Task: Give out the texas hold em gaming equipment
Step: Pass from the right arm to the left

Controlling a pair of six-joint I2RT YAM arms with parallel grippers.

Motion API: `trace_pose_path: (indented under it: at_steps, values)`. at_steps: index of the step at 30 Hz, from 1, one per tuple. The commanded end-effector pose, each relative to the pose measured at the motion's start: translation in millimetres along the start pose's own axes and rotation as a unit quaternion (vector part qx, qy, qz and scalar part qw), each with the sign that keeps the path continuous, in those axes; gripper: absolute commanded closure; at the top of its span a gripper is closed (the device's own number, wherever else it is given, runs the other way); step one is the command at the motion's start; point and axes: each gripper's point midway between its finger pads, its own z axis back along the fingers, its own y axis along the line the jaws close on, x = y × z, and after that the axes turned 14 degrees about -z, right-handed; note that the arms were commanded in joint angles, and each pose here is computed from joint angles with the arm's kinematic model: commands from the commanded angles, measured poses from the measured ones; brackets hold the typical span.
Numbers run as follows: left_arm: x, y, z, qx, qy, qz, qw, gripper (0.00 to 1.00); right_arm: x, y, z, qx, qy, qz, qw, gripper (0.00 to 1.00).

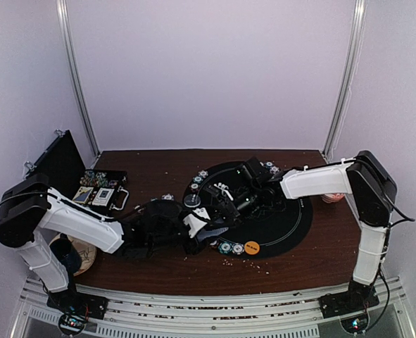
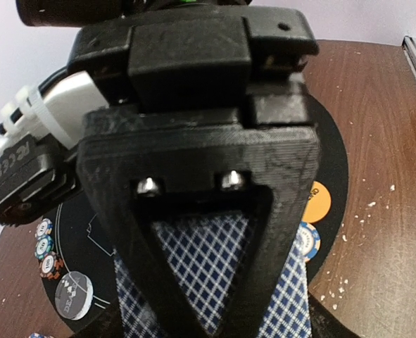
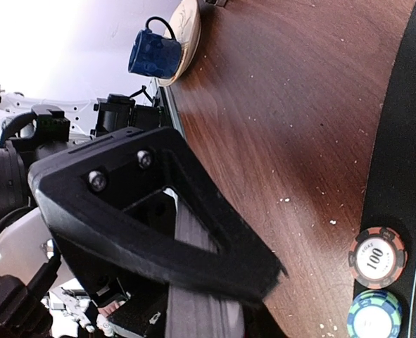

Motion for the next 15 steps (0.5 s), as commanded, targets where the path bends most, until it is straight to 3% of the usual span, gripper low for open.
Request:
trace_pose_path:
  at_steps: [1,15]
  values:
    - [19,-7,-8,-0.029,-0.024,0.0,0.999,0.87,3,2,0,-0.007,0.005,0.034,0.999,0.7]
    - [2,-12,-17,-0.043,0.03,-0.005,0.999,0.94,13,-13,21,-0.015,-0.005,0.022,1.0,0.65]
